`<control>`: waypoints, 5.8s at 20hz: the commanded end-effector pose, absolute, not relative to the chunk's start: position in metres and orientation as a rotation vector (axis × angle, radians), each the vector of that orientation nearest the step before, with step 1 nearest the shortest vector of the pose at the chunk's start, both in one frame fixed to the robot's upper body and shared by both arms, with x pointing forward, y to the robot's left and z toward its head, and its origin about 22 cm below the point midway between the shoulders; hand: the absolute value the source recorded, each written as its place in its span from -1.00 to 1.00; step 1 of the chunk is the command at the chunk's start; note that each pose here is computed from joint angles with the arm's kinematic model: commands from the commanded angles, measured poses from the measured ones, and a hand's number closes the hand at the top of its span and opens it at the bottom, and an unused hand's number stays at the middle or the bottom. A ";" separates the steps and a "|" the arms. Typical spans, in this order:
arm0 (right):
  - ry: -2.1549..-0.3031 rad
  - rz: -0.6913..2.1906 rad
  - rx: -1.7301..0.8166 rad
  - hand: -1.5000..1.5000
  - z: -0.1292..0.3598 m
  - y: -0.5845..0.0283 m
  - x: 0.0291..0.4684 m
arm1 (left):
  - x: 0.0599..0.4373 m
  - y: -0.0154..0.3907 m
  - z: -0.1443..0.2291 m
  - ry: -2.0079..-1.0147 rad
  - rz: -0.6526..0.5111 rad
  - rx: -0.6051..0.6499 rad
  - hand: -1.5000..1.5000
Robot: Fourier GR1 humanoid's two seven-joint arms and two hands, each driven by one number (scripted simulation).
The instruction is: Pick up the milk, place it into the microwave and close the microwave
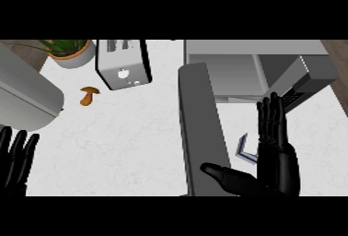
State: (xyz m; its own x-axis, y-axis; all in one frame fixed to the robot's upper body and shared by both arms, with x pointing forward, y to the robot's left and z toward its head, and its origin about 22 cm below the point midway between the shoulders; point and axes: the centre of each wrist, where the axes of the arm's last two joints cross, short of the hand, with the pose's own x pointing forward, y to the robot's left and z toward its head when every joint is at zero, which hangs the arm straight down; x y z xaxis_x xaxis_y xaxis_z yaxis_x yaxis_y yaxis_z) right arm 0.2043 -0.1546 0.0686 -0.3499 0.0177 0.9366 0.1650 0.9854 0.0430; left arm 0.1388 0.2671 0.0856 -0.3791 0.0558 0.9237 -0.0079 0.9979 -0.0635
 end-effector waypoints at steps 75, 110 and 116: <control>-2.000 -0.093 -0.106 1.00 -0.128 -0.259 0.241 | 0.121 0.287 0.093 -1.948 0.066 -0.088 -1.00; -1.931 0.257 0.035 1.00 0.017 -0.208 0.411 | 0.108 0.318 0.072 -1.930 0.091 -0.092 -1.00; -1.947 0.280 -0.009 1.00 0.026 -0.201 0.430 | 0.110 0.321 0.063 -1.935 0.068 -0.140 -1.00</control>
State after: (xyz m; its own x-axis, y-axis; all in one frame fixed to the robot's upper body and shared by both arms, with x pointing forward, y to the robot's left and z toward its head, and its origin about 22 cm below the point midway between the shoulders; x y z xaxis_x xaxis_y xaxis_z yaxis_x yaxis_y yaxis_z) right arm 0.4170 -0.2145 0.0144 -0.3878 0.1122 0.9149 -0.1413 0.9736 -0.1793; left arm 0.1120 0.3129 0.0668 -0.3497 0.1100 0.9304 0.0393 0.9939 -0.1027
